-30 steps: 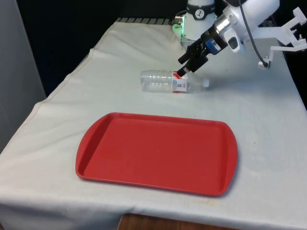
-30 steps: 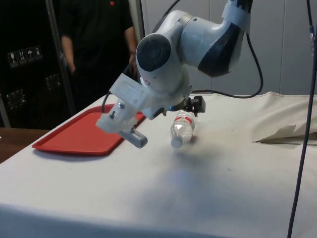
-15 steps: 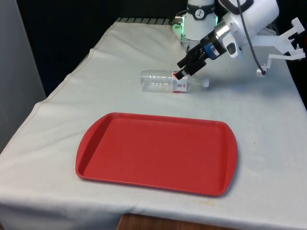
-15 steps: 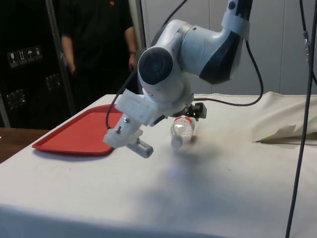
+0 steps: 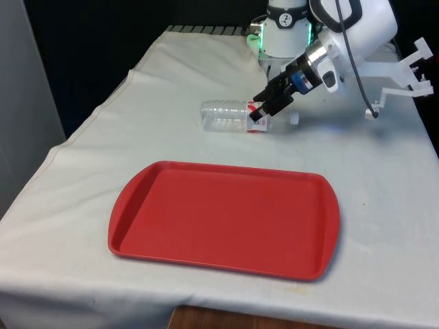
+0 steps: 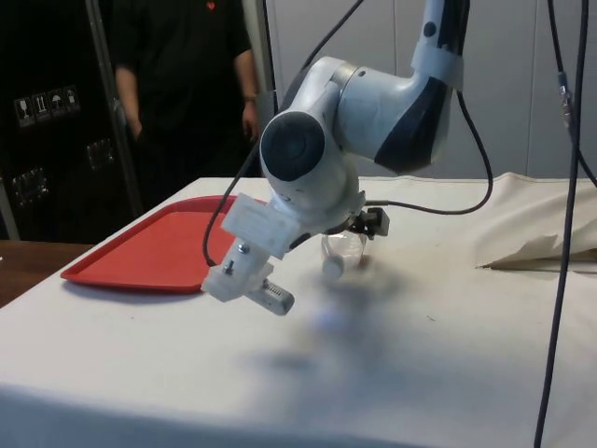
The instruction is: Place the bottle upright on the tray.
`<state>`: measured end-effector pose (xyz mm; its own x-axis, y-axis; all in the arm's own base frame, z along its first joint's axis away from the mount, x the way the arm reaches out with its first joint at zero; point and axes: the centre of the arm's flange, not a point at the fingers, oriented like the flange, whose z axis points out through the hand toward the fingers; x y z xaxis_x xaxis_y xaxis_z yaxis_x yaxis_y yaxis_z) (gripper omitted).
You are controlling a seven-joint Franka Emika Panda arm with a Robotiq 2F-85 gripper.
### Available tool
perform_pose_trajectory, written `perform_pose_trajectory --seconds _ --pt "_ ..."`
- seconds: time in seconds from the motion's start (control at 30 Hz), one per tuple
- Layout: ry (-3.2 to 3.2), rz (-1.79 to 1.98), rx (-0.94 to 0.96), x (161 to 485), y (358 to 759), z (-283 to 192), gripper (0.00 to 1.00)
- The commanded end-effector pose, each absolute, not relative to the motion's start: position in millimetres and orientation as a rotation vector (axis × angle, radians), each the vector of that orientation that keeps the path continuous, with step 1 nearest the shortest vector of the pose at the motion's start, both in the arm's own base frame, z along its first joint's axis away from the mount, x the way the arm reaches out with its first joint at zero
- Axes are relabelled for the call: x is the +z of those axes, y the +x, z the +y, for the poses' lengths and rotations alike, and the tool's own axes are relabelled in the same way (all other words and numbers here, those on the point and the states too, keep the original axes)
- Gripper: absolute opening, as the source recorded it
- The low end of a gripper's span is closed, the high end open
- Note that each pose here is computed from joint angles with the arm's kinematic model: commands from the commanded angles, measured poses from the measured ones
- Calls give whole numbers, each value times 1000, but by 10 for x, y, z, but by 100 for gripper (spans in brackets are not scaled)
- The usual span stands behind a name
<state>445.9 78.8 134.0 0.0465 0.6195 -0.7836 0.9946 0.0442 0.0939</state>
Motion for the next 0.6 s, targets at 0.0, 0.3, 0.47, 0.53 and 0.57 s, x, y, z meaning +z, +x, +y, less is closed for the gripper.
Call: perform_pose_trajectory --seconds 0.0,0.3,0.47,0.53,0.57 --pt "1645 1643 -697 1327 4473 795 100" --pt "1652 1635 -691 1253 4486 800 100" --pt "1657 1629 -689 1221 4503 801 100" --pt "1658 1628 -690 1210 4508 801 100" --pt "1660 1626 -690 1208 4511 797 100"
